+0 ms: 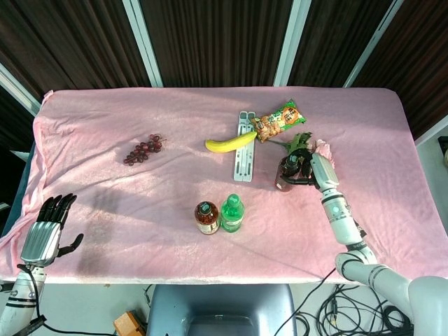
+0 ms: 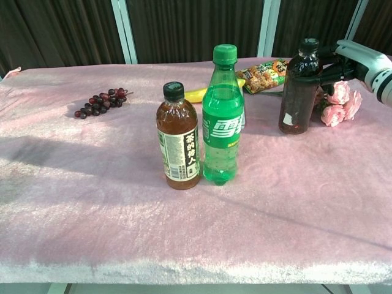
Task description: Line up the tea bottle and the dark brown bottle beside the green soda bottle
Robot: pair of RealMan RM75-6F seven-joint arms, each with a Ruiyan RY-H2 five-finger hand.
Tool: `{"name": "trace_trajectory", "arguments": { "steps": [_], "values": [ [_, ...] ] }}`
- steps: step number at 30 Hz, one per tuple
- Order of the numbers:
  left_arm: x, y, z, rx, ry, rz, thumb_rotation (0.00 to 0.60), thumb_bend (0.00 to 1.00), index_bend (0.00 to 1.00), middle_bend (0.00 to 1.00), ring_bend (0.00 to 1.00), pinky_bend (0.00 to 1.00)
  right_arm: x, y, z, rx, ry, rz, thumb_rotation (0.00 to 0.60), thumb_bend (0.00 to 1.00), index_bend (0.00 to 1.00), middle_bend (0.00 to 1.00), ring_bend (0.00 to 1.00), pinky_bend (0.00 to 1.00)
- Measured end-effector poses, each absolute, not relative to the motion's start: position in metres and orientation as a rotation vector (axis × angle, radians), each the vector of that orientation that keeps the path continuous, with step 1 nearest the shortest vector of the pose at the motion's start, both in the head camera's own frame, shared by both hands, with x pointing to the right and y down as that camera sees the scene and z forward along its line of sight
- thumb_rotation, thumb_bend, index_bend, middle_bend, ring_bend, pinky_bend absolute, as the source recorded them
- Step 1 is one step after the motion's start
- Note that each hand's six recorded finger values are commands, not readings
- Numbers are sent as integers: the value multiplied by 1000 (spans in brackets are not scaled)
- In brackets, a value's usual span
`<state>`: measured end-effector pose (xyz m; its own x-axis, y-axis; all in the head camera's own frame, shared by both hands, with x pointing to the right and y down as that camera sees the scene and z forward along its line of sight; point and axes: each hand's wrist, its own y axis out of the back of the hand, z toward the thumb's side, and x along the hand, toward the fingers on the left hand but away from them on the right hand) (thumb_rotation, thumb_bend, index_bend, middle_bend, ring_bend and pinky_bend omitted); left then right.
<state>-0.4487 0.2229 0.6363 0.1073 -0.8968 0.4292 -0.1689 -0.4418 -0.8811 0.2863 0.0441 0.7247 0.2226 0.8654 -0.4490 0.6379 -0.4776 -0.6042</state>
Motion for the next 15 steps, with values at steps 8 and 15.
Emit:
{"name": "trace_trajectory", "arguments": {
  "steps": [8, 15],
  "values": [
    [-450, 222, 634, -1704, 1059, -1384, 600, 300, 0, 61, 0, 0, 281, 67, 693, -2262, -1379, 936, 600, 374, 1000, 691, 803, 841],
    [-447, 221, 635, -1706, 1047, -1385, 600, 297, 0, 60, 0, 0, 267, 101, 678, -2364, -1313, 886, 600, 374, 1000, 693, 805, 842]
  ]
}}
